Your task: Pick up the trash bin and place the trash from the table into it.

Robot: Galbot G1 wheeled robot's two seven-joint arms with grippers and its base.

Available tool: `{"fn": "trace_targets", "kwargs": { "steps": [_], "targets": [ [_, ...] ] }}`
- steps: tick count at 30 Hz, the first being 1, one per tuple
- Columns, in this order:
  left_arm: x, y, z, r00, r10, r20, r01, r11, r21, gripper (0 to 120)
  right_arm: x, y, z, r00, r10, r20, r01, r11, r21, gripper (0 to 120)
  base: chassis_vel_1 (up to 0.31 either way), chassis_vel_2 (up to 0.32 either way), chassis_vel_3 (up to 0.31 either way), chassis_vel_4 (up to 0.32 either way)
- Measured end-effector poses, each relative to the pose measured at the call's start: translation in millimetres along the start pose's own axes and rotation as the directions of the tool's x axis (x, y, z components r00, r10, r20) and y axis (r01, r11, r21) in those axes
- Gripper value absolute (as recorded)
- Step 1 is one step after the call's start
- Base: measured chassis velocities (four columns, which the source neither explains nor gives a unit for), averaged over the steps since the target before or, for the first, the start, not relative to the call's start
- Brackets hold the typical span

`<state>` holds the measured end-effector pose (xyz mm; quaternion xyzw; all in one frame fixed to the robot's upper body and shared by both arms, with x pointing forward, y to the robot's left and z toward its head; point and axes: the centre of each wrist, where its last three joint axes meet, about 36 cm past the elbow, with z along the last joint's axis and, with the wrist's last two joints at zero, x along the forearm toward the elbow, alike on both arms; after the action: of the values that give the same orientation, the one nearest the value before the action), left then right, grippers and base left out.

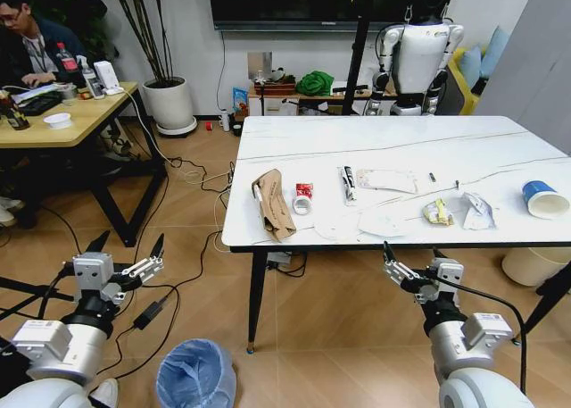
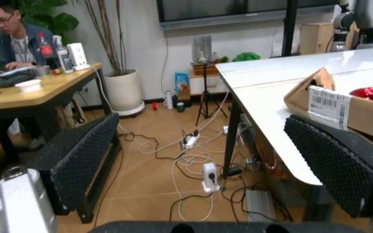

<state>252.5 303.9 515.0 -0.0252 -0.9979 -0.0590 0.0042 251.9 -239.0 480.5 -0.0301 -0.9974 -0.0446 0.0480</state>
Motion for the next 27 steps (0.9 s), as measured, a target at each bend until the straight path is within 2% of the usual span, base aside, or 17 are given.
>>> {"fn": "trace_targets", "kwargs": {
  "steps": [27],
  "targets": [
    [-0.1, 0.8, 0.0, 1.0, 0.003, -0.014, -0.003, 1.0, -0.012, 100, 0.7, 0.0, -1.1, 1.0, 0.006, 0.01, -0.006, 1.0, 0.009, 100, 0.0, 0.0, 0.0, 0.0]
  ]
}}
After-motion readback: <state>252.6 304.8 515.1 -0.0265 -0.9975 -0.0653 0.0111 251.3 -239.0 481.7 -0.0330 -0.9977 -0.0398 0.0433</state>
